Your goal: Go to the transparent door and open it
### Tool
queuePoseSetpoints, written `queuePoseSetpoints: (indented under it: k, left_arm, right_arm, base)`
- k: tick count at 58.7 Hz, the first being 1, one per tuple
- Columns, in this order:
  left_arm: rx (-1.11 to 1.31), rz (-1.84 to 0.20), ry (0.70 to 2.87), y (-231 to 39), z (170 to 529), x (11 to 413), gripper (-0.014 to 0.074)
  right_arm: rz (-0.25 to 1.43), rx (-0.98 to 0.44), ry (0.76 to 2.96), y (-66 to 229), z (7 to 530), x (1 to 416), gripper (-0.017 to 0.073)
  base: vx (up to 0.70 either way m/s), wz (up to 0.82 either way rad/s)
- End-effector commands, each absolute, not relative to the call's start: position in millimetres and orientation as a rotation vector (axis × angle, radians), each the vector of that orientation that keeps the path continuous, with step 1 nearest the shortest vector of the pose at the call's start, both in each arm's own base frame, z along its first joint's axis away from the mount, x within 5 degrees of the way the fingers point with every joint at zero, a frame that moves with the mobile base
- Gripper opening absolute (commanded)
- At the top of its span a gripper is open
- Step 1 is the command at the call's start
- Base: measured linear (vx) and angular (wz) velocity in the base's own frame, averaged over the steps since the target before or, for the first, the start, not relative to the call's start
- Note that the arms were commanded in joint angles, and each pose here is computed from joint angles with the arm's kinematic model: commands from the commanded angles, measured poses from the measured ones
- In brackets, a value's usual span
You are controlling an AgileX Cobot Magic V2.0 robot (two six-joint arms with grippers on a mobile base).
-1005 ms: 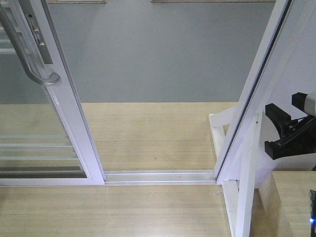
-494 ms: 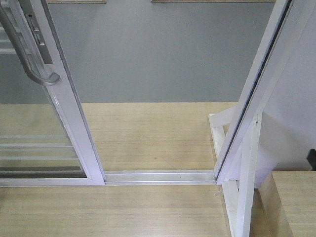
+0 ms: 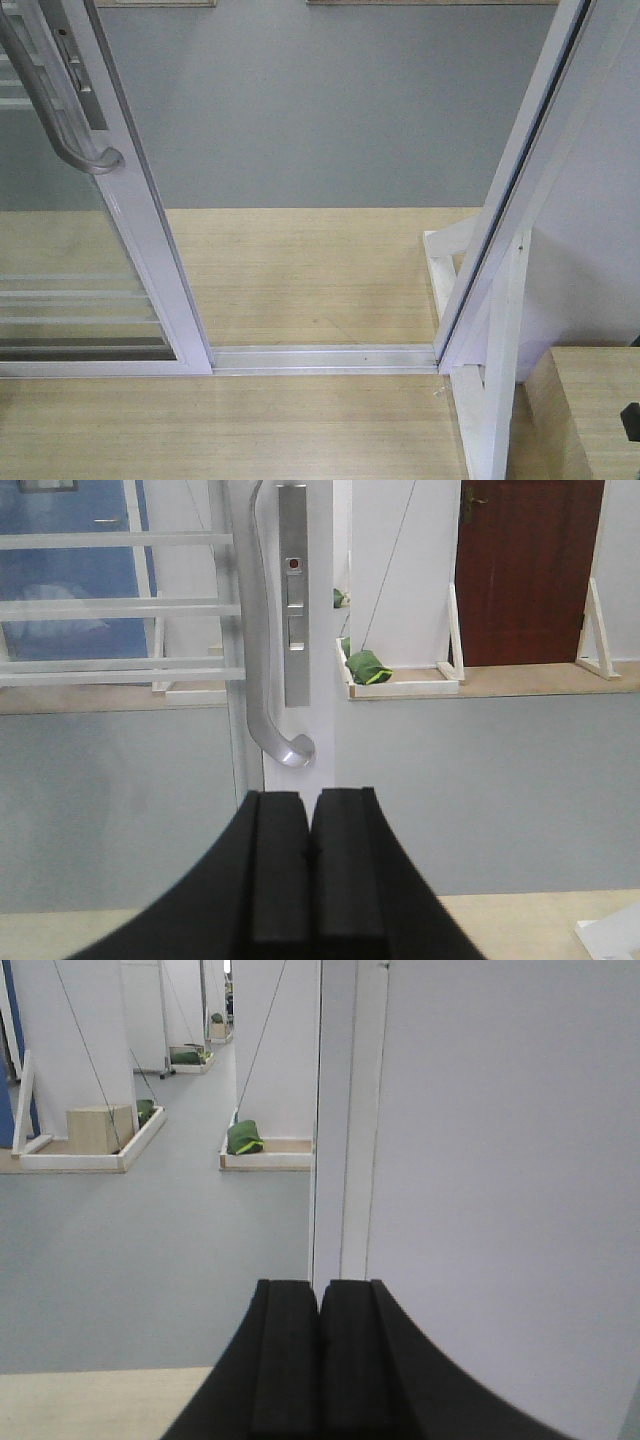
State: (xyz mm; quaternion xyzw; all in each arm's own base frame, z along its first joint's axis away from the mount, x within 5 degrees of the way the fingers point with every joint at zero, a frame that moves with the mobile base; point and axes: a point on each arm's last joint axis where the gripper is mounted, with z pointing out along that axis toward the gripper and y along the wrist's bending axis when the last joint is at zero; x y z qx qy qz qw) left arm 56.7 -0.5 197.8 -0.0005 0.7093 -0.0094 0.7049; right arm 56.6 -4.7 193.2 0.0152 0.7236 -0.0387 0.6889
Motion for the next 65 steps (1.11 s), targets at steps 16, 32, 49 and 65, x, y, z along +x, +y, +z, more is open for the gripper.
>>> queuePoseSetpoints:
  k: [16, 32, 49, 65]
  left_arm:
    - [-0.005, -0.040, 1.512, -1.3, 195.3, 56.9, -0.0006]
    - [-0.005, -0.040, 1.512, -1.3, 195.3, 56.9, -0.0006]
    - [-0.005, -0.040, 1.512, -1.3, 195.3, 56.9, -0.0006]
    - [-0.005, -0.040, 1.512, -1.3, 195.3, 56.9, -0.0006]
  right_arm:
    - [-0.091, 0.021, 1.556, -4.2, 195.0, 56.3, -0.0008]
    - [-0.091, 0.021, 1.556, -4.2, 195.0, 56.3, -0.0008]
    - [-0.091, 0.021, 1.556, -4.2, 195.0, 56.3, -0.0008]
    - [-0.094, 0.018, 1.553, -4.1, 195.3, 56.3, -0.0008]
  base:
    - [0.00, 0.00]
    - [0.00, 0.00]
    - [0.00, 0.00]
    - [0.00, 0.00]
